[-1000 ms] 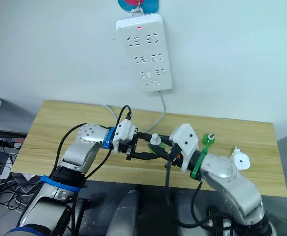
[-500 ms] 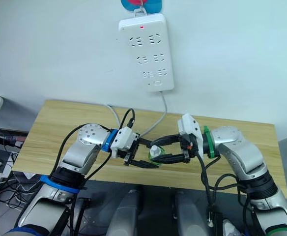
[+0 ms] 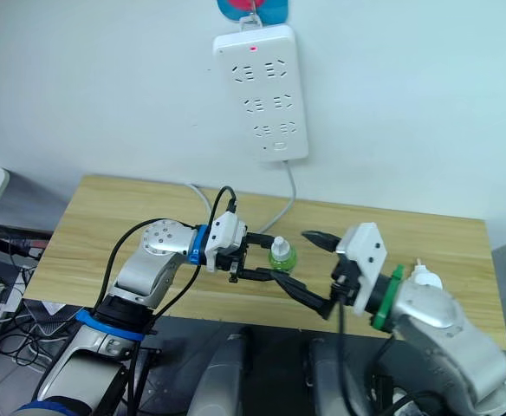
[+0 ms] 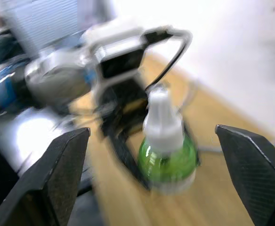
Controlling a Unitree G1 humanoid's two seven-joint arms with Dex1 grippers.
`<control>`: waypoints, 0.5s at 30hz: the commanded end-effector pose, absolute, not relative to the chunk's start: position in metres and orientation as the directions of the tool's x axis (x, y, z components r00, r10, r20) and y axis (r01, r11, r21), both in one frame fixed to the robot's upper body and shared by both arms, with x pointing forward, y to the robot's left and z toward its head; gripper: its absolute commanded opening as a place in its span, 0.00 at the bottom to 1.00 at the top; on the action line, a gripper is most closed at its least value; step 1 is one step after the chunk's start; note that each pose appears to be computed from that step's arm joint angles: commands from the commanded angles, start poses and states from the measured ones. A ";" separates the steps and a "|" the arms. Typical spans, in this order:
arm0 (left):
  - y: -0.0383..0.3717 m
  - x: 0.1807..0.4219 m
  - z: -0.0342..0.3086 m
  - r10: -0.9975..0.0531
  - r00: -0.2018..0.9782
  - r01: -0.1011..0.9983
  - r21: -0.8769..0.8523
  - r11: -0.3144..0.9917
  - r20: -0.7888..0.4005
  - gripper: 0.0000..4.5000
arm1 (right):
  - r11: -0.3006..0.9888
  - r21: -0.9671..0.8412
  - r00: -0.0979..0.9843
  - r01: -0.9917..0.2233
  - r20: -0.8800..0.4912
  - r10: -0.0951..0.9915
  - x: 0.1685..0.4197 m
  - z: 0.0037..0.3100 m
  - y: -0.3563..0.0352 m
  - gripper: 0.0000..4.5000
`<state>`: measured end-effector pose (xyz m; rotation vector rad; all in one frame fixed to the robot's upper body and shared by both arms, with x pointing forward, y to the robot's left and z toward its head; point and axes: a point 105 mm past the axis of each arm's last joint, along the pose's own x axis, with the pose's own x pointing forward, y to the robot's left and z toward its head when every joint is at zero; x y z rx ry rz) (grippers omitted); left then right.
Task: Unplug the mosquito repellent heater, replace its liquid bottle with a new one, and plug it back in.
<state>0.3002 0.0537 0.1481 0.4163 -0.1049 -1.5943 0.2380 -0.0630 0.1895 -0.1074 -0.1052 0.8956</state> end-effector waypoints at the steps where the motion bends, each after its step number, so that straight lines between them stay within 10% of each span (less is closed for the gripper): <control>1: 0.050 0.295 0.154 -0.983 -0.020 0.936 0.343 -0.083 -0.181 0.49 | 0.699 -0.188 0.694 -0.690 0.105 0.713 0.241 0.198 -0.051 0.99; 15: 0.047 0.298 0.160 -0.985 -0.017 0.933 0.352 -0.077 -0.170 0.49 | 0.740 -0.106 0.734 -0.665 0.095 0.673 0.237 0.188 -0.041 0.87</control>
